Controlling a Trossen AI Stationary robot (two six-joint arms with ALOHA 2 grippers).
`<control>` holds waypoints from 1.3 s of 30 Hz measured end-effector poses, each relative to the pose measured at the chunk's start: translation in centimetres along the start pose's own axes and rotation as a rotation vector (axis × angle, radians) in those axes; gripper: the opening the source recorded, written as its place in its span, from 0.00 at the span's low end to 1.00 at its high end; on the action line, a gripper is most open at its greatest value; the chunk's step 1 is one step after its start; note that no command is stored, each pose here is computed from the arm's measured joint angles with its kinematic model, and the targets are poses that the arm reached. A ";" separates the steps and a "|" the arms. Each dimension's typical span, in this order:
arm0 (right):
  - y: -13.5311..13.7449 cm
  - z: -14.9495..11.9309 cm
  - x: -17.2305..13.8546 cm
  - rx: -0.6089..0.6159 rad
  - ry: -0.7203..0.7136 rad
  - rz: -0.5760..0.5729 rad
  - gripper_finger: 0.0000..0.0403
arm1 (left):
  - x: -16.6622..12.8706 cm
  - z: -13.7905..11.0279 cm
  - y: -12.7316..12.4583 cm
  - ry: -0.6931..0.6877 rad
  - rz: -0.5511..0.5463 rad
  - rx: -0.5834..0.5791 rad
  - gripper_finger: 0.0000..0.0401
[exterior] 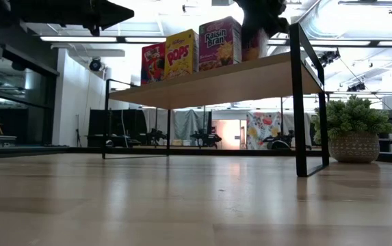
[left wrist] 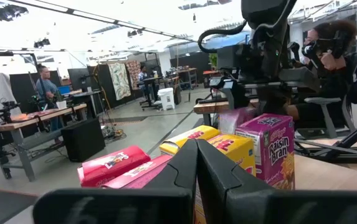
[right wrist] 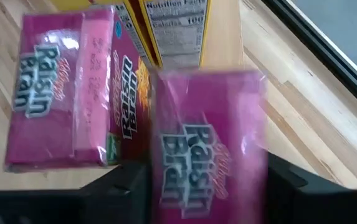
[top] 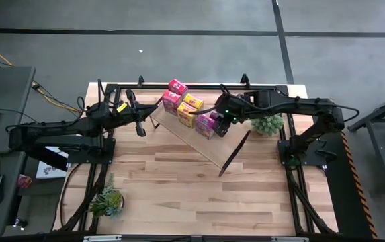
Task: Stack cereal on shelf
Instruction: Put the purple cereal box on the shelf
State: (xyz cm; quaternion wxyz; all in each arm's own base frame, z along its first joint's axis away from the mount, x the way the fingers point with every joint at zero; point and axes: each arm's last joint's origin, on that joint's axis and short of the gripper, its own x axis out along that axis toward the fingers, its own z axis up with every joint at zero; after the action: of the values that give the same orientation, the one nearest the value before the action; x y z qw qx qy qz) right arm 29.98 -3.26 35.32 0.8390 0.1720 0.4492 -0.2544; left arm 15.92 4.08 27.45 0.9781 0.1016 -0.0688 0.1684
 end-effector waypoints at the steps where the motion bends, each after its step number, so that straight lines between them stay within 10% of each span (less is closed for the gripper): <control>1: 0.1 0.1 0.1 0.000 -0.005 0.002 0.50 | 0.0 0.0 0.0 0.000 0.000 0.000 0.00; 8: 0.4 0.5 0.4 -0.060 -0.038 0.016 0.64 | 0.0 0.0 0.0 0.000 0.000 0.000 0.00; 39: -0.8 -0.2 -6.1 -0.262 -0.268 0.051 0.64 | 0.0 -0.1 0.0 0.011 -0.003 0.001 0.00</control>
State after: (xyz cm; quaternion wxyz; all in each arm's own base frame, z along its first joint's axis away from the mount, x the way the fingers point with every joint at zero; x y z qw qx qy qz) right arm 26.56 -2.14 40.28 0.9127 0.0374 0.3583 -0.1930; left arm 15.94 4.08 27.35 0.9786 0.1011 -0.0632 0.1676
